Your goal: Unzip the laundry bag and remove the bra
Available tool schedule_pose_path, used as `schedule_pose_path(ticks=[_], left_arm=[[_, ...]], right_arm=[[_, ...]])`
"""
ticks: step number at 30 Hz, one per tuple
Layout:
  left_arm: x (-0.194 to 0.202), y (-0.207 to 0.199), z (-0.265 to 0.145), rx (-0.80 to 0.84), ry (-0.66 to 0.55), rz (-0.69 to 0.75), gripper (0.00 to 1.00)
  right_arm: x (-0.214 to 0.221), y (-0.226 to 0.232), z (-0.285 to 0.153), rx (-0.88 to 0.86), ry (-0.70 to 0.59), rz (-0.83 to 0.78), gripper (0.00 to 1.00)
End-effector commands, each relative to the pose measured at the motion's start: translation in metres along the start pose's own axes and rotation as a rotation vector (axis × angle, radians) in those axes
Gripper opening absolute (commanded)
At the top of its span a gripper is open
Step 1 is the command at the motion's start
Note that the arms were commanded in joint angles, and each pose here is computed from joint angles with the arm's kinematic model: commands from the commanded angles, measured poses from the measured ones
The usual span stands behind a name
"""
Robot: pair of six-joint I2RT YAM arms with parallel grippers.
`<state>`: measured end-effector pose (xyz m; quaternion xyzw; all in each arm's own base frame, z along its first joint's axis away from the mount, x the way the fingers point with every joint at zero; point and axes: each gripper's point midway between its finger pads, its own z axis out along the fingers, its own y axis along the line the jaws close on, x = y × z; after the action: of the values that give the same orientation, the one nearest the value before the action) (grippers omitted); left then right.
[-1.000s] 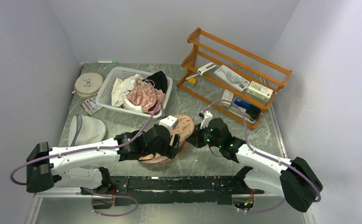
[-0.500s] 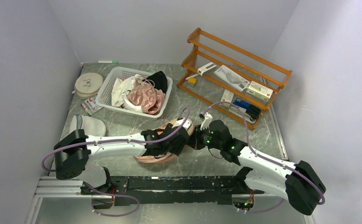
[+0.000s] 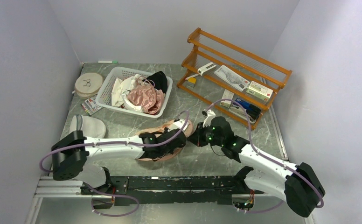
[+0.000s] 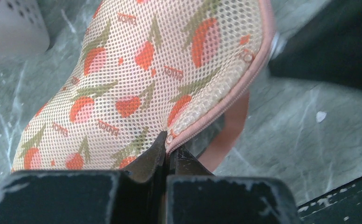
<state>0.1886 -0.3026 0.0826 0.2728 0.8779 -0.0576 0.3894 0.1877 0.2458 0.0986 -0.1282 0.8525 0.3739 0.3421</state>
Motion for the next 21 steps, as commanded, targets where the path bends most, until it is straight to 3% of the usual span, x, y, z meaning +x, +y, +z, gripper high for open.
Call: schedule_pose_path(ticks=[1,8,15,16,19,21], left_arm=[[0.003,0.022,-0.012,-0.039,-0.056,0.006,0.07],[0.010,0.031,-0.032,0.027,-0.116,-0.033,0.07],[0.021,0.026,-0.041,0.106,-0.119,-0.080,0.07],[0.023,0.025,-0.041,0.112,-0.110,-0.082,0.10],[0.023,0.018,-0.044,0.134,-0.071,-0.087,0.38],[0.013,0.011,-0.049,0.159,-0.064,-0.090,0.51]], right_arm=[[-0.017,-0.031,-0.006,0.074,-0.005,0.019,0.00],[-0.034,-0.073,-0.002,0.081,-0.039,0.069,0.00],[-0.053,-0.066,-0.002,-0.003,-0.117,0.048,0.00],[-0.054,-0.061,-0.004,-0.021,-0.121,0.049,0.00],[-0.049,-0.054,-0.011,-0.037,-0.105,0.045,0.00],[-0.043,-0.050,-0.015,-0.051,-0.085,0.044,0.00]])
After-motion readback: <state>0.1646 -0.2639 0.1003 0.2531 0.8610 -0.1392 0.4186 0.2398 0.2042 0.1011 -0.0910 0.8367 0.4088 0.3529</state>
